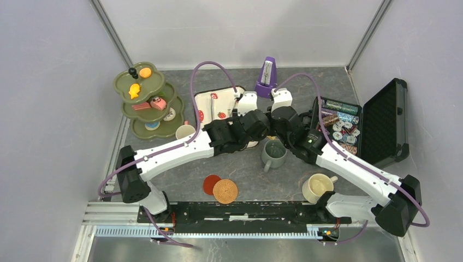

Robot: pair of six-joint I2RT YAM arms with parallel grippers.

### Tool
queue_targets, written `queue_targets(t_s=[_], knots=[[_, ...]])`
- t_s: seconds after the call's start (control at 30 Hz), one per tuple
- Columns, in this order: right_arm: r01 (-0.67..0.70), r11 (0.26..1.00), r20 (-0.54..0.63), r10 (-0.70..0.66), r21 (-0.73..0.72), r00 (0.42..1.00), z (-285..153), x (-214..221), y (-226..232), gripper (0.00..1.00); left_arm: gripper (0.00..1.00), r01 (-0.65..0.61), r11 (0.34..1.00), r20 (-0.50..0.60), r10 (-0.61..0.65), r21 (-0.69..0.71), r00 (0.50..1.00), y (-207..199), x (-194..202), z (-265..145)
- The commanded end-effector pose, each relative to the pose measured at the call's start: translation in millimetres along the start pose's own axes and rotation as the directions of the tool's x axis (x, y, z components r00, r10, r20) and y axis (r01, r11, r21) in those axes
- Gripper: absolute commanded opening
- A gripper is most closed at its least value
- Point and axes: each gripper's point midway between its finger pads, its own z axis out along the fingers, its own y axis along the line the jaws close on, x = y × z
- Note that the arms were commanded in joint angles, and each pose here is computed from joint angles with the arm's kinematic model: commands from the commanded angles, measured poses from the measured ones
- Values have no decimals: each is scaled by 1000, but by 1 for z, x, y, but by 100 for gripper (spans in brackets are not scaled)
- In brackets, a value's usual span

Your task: Serve the afternoon tea

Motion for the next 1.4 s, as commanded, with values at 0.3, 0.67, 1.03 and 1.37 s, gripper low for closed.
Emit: queue_targets(t_s=[0.3, 0.67, 1.03, 1.37], knots=[[-123, 979, 194, 154, -162, 969, -17, -61, 39, 5, 18, 106, 976, 132, -82, -189, 988, 23, -12, 9], [132, 961, 296, -56, -243, 953, -42, -84, 45, 82, 2, 60, 980, 119, -38, -187, 992, 56, -21, -29], [149, 975, 444, -61, -165, 894, -91, -107, 4, 98, 2, 62, 960, 13, -61, -272, 998, 157, -31, -103], [157, 980, 375, -101, -122, 921, -79, -80, -5, 98, 2, 258, 771, -6, -322, -583, 947, 302, -6, -127]])
